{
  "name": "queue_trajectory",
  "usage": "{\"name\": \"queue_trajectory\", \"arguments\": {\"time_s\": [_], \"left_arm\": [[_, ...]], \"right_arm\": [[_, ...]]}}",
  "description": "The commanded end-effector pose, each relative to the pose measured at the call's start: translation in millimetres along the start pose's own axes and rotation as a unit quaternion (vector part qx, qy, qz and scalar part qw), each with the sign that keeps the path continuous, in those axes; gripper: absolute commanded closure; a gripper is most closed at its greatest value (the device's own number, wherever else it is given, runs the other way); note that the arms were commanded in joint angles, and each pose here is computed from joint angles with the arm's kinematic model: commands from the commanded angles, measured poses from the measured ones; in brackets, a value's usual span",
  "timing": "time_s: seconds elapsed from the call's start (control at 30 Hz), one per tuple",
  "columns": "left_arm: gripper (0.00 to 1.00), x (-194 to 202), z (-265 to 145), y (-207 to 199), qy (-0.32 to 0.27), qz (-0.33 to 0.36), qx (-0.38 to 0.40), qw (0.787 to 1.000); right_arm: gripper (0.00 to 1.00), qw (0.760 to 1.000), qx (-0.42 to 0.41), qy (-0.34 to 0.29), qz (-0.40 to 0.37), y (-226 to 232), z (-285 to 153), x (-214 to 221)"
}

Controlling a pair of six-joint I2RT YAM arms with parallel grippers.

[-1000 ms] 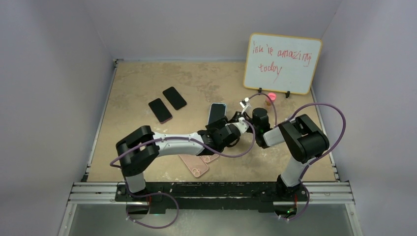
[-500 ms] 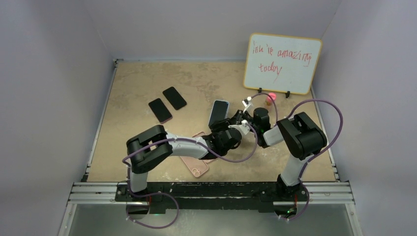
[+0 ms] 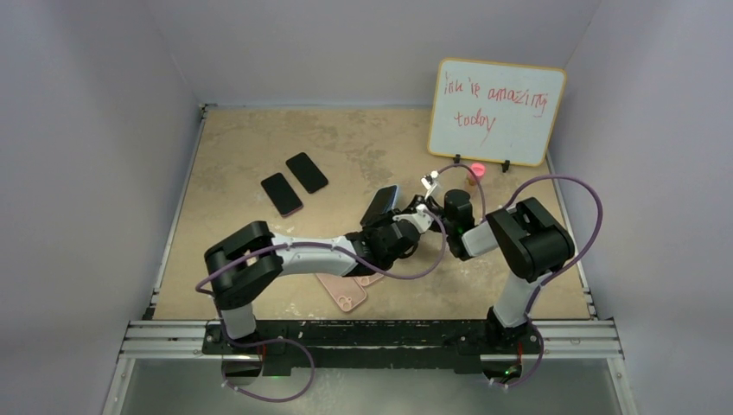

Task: Take the phone out of the phone case
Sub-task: Remove the phone case from the phone, then place the phone case at the center of the board.

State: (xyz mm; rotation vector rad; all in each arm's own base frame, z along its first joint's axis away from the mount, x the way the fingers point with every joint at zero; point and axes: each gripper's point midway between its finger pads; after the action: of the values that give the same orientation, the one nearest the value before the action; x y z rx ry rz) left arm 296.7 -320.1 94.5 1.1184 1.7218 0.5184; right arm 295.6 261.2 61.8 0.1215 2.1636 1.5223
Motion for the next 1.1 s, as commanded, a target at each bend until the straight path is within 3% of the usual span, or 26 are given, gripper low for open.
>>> {"name": "queue_trajectory", "arguments": {"time_s": [0.0, 0.23, 0.6, 0.8, 1.07], "left_arm": [[1.0, -15.7, -26.3, 31.0, -0.018, -0.069, 0.016, 0.997], [1.0, -21.6, -48.9, 41.6, -0.025, -0.106, 0.055, 0.993], [1.0, -25.7, -72.0, 90.3, -0.017, -0.122, 0.071, 0.99], [1.0, -36.6, -102.0, 127.2, -0.044, -0.148, 0.082, 0.985], [1.0, 2.7, -113.2, 166.7, 0.013, -0.175, 0.04, 0.984]], "right_arm": [[1.0, 0.999, -0.028, -0.008, -0.046, 20.1, -0.1, -10.8], [1.0, 0.998, 0.002, -0.015, -0.06, 10.0, -1.4, -14.9], [1.0, 0.99, 0.069, -0.013, -0.122, 4.2, -11.6, -28.5], [1.0, 0.975, 0.13, 0.098, -0.154, -8.6, -24.3, -11.7], [1.0, 0.939, 0.176, 0.214, -0.202, -16.0, -46.2, -3.2]]}}
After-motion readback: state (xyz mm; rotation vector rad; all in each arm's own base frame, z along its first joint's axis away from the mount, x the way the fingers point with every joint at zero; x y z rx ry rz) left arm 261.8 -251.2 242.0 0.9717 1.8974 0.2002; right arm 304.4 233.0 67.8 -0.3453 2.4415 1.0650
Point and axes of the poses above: each gripper's point midway between its finger pads, its own z axis out along the fingers, its own y axis along the line the jaws close on, x = y × z, and after that the axes turned 8 degrees about z, right-handed
